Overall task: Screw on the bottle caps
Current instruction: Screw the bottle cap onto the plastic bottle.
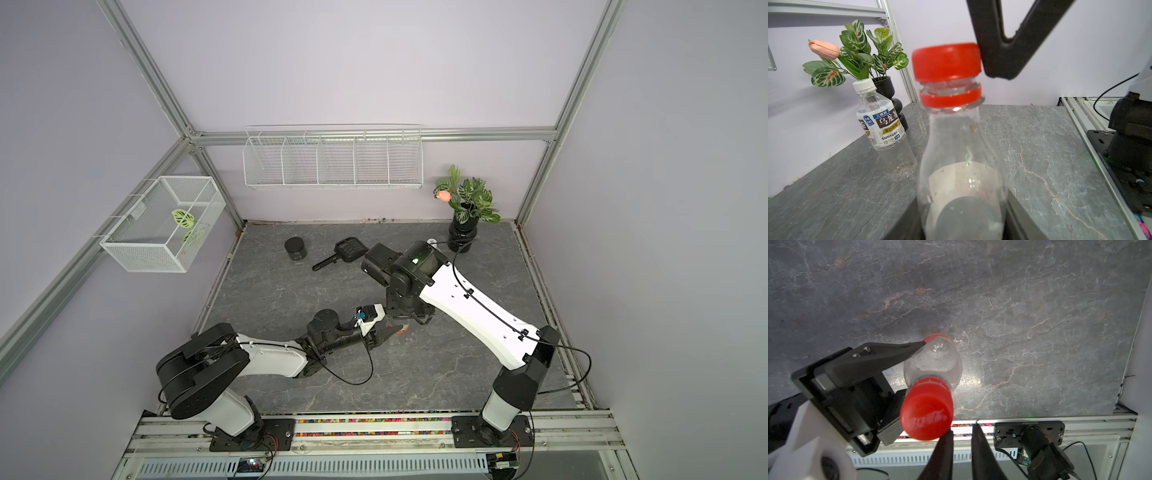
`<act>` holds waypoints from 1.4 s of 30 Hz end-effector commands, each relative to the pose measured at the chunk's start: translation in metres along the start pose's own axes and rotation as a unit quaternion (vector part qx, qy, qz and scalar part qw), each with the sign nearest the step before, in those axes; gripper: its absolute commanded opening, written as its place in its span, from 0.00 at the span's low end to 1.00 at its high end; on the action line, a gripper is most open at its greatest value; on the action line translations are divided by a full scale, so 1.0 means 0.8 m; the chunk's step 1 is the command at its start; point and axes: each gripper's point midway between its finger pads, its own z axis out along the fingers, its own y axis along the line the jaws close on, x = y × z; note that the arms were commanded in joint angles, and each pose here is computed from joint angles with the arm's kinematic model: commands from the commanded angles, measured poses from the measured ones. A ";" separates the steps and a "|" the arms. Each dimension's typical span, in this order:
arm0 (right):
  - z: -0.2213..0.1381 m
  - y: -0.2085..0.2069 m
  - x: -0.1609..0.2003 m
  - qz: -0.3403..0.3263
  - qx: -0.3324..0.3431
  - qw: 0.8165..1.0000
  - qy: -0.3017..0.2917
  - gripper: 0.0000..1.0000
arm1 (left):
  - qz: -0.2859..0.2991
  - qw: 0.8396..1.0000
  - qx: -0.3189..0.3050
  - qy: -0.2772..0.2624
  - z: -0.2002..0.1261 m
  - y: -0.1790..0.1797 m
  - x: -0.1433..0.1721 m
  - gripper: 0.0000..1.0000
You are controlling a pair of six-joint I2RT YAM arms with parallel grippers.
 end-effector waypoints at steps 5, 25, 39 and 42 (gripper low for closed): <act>-0.054 0.024 -0.012 -0.110 -0.159 0.974 -0.117 0.47 | -0.026 0.998 0.006 0.059 -0.010 -0.013 0.041 0.52; -0.038 0.002 0.005 -0.561 -0.196 0.787 -0.168 0.64 | -0.031 0.996 0.073 0.048 -0.010 -0.041 0.036 0.52; -0.014 0.012 0.010 -0.620 -0.200 0.753 -0.089 0.49 | -0.036 0.995 0.075 0.048 -0.010 -0.042 0.036 0.52; -0.010 0.012 0.010 -0.622 -0.198 0.753 -0.083 0.48 | -0.036 0.995 0.073 0.048 -0.009 -0.041 0.036 0.52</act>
